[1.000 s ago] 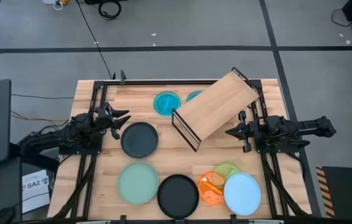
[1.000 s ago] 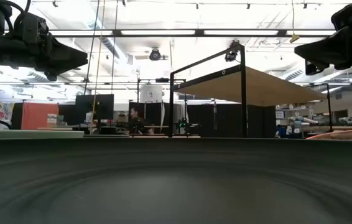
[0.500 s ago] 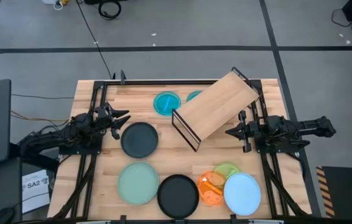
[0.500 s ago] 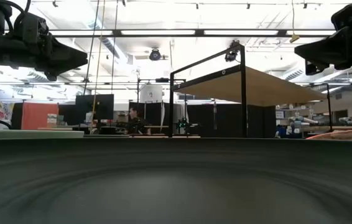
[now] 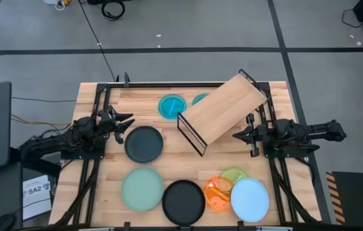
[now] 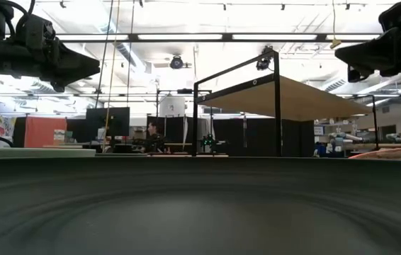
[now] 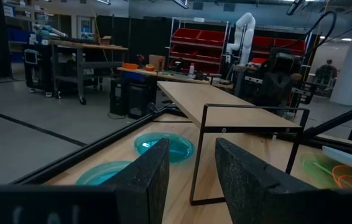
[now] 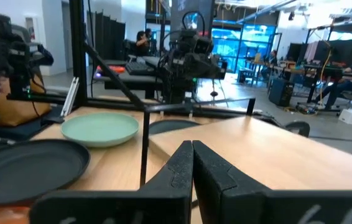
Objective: Place and stack plates onto a shelf
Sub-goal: Put the big light blue plate on the shelf
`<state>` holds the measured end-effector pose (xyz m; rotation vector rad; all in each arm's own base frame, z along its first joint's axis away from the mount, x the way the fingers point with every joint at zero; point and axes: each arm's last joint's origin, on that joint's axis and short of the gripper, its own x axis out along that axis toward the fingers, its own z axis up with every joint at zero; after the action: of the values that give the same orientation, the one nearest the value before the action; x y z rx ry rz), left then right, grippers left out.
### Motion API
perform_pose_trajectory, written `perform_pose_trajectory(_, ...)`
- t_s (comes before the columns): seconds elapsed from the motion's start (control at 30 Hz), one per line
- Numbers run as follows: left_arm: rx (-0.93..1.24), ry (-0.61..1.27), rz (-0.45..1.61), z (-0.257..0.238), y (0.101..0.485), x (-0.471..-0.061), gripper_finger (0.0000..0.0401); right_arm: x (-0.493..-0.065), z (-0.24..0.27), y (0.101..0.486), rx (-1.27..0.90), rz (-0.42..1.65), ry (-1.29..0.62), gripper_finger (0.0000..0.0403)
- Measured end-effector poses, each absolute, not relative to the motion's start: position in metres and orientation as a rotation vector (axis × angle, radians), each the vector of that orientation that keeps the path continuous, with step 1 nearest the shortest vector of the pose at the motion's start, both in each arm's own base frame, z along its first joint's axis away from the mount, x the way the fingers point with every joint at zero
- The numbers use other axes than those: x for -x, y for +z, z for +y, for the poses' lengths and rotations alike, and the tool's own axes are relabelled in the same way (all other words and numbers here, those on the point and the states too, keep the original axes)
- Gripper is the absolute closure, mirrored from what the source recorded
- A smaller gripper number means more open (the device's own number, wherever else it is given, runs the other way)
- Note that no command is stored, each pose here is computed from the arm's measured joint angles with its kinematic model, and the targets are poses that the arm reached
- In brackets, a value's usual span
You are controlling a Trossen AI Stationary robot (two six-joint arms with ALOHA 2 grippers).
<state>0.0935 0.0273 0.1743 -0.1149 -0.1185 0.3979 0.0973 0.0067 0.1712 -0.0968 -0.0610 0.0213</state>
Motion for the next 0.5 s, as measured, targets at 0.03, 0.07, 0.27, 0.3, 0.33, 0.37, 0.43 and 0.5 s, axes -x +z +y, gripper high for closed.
perform_pose_trajectory(0.03,0.115,0.398,-0.119,0.027,0.174,-0.093,0.0264,-0.097,0.007,0.172,0.087,-0.065,0.023,0.0387)
perform_pose_trajectory(0.07,0.115,0.398,-0.118,0.027,0.174,-0.093,0.0264,-0.097,0.007,0.172,0.078,-0.071,0.026,0.0387)
perform_pose_trajectory(0.27,0.115,0.399,-0.119,0.027,0.174,-0.093,0.0264,-0.096,0.007,0.18,-0.026,-0.15,0.024,0.0387)
perform_pose_trajectory(0.3,0.115,0.398,-0.119,0.027,0.174,-0.093,0.0264,-0.096,0.006,0.182,-0.062,-0.171,0.019,0.0387)
perform_pose_trajectory(0.33,0.115,0.398,-0.119,0.027,0.174,-0.093,0.0264,-0.096,0.006,0.184,-0.1,-0.192,0.014,0.0385)
perform_pose_trajectory(0.37,0.115,0.398,-0.119,0.027,0.174,-0.093,0.0264,-0.095,0.006,0.186,-0.132,-0.209,0.013,0.0383)
perform_pose_trajectory(0.43,0.115,0.398,-0.119,0.027,0.174,-0.093,0.0264,-0.095,0.006,0.188,-0.167,-0.234,0.019,0.0373)
perform_pose_trajectory(0.5,0.115,0.398,-0.118,0.027,0.174,-0.093,0.0264,-0.094,0.006,0.19,-0.179,-0.251,0.022,0.0358)
